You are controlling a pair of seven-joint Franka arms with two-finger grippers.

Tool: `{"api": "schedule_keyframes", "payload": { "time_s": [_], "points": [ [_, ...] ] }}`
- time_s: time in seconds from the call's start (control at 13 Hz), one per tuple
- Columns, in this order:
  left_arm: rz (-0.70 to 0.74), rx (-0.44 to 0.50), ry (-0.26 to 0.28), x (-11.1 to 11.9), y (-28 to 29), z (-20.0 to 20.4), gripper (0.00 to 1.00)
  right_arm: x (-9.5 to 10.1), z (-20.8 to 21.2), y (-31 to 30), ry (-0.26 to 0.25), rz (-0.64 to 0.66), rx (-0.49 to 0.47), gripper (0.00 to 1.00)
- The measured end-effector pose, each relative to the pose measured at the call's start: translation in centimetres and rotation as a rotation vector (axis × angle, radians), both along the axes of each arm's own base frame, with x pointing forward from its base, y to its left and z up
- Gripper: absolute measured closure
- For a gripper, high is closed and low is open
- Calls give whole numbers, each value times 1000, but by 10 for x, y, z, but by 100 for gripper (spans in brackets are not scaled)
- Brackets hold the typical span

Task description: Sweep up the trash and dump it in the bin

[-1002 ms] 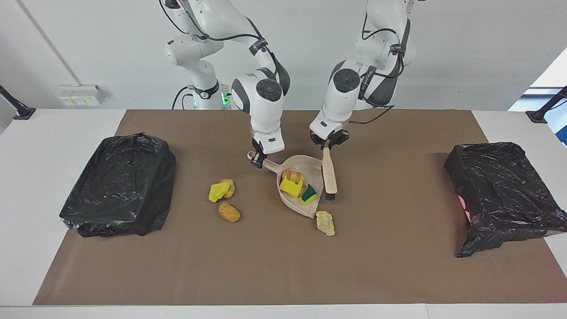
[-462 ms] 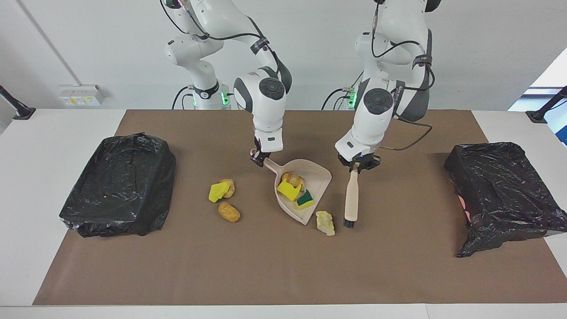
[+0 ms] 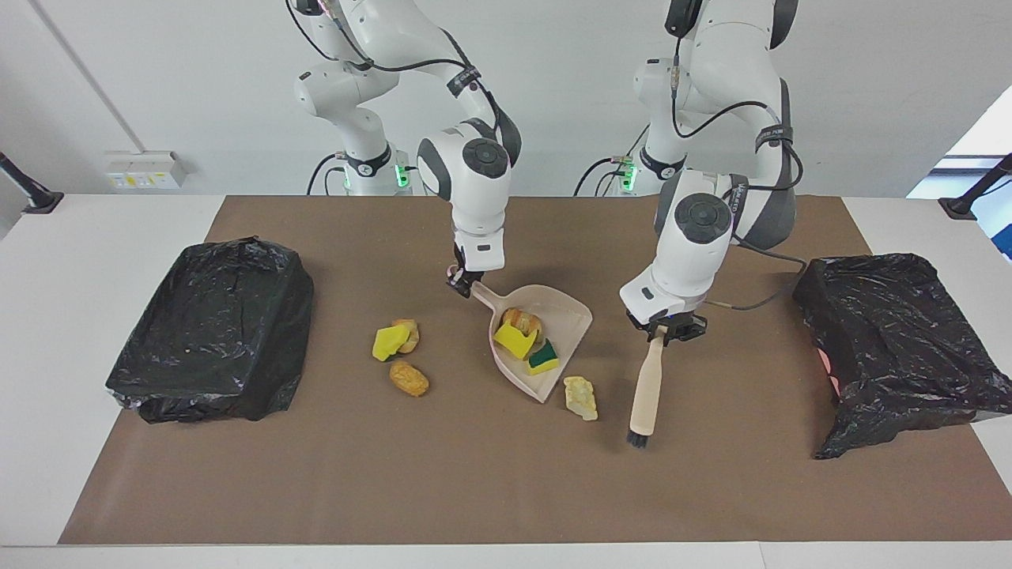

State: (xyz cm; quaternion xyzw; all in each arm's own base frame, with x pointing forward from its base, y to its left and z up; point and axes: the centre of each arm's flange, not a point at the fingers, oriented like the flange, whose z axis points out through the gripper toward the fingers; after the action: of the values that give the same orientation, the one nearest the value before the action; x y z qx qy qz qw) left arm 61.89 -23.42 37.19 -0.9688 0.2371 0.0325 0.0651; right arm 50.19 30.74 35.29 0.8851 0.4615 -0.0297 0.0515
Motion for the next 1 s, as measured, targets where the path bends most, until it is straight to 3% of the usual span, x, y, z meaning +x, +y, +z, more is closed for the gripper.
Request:
{"api": "schedule_keyframes", "payload": {
  "time_s": [0.23,0.46,0.69,1.0],
  "points": [
    [-80,42,20,-2,-36,-27,74,0,0,0,0,-3,0,68],
    [-151,66,67,-14,-55,-24,74,0,0,0,-1,-5,0,68],
    [-287,81,134,-36,-73,-12,74,0,0,0,-1,-6,0,68],
    [-308,10,173,-73,-90,16,74,0,0,0,-1,-6,0,68]
  ]
}}
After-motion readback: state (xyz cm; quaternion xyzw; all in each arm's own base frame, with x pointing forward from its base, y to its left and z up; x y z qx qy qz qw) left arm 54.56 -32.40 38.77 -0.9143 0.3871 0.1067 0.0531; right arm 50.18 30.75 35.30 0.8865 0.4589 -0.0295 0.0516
